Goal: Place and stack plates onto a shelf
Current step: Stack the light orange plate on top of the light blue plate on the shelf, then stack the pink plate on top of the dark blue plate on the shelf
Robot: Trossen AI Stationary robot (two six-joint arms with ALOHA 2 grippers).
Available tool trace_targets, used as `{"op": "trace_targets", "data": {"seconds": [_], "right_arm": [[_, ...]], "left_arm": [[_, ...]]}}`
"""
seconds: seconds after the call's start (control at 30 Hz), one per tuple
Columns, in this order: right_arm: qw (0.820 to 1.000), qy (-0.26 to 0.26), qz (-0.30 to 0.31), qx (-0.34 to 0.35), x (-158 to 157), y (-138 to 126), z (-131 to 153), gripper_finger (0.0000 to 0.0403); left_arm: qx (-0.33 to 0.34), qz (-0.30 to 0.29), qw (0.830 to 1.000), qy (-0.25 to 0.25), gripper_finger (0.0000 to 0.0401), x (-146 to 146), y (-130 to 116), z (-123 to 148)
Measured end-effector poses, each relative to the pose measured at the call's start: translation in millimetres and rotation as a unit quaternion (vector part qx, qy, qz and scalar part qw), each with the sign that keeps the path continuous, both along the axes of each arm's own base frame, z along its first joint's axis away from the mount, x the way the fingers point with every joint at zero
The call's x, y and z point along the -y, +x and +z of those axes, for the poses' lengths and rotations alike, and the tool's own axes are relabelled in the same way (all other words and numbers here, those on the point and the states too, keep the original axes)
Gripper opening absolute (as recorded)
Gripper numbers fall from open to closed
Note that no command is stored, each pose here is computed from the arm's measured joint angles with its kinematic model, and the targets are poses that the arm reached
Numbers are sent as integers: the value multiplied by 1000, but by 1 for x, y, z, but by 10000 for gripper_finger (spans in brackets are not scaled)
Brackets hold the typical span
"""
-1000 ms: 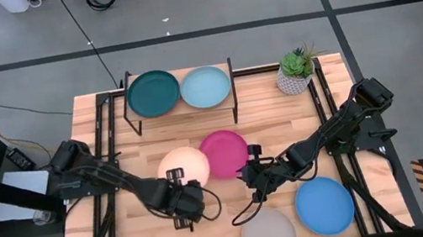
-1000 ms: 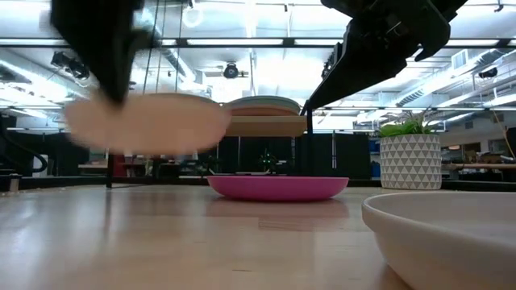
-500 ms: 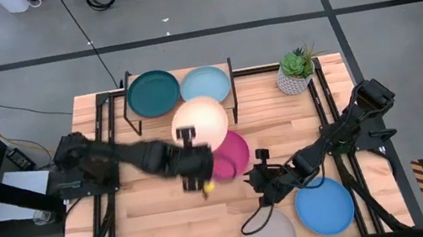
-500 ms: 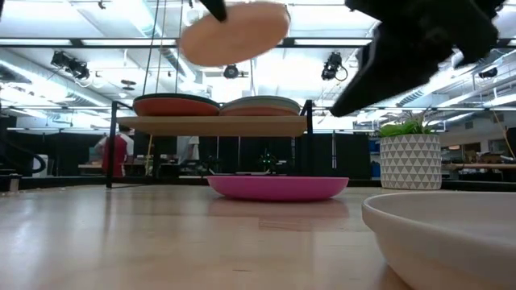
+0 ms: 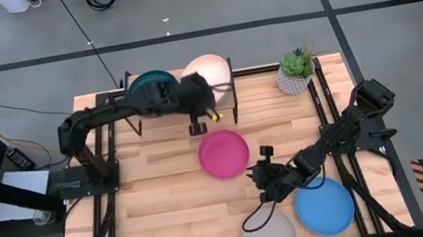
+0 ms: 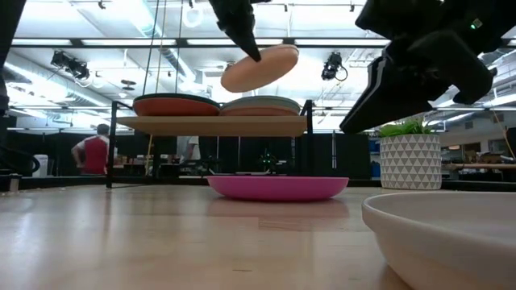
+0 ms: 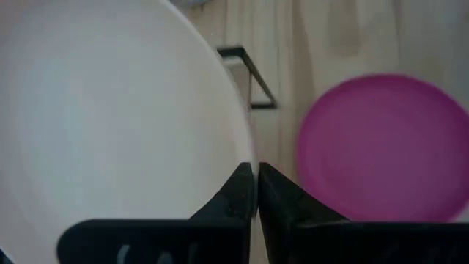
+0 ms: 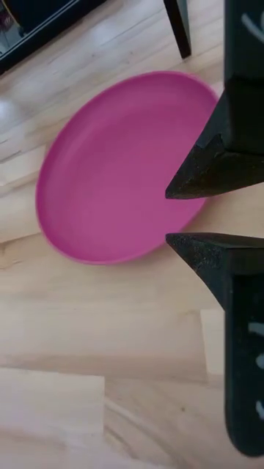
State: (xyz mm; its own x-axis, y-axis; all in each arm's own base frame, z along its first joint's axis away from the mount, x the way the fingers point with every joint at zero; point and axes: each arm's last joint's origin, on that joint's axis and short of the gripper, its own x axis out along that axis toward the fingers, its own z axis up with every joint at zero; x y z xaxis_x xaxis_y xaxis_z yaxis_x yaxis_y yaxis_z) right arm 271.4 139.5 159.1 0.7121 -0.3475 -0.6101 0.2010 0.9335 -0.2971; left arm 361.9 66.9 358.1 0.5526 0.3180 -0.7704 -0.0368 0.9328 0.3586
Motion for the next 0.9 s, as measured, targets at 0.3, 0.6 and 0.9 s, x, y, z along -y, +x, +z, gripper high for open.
{"op": "trace_targets", "data": {"seconds": [0.3, 0.6, 0.9], "right_arm": [[1000, -2, 1, 3, -2, -1, 0, 91], [1000, -1, 6, 9, -5, -2, 1, 91], [1000, -7, 9, 8, -5, -1, 1, 91]], "left_arm": [[-22, 3, 999, -48, 17, -36, 3, -18], [-103, 16, 994, -41, 78, -37, 13, -49], [-93, 19, 995, 23, 166, -29, 8, -34]]}}
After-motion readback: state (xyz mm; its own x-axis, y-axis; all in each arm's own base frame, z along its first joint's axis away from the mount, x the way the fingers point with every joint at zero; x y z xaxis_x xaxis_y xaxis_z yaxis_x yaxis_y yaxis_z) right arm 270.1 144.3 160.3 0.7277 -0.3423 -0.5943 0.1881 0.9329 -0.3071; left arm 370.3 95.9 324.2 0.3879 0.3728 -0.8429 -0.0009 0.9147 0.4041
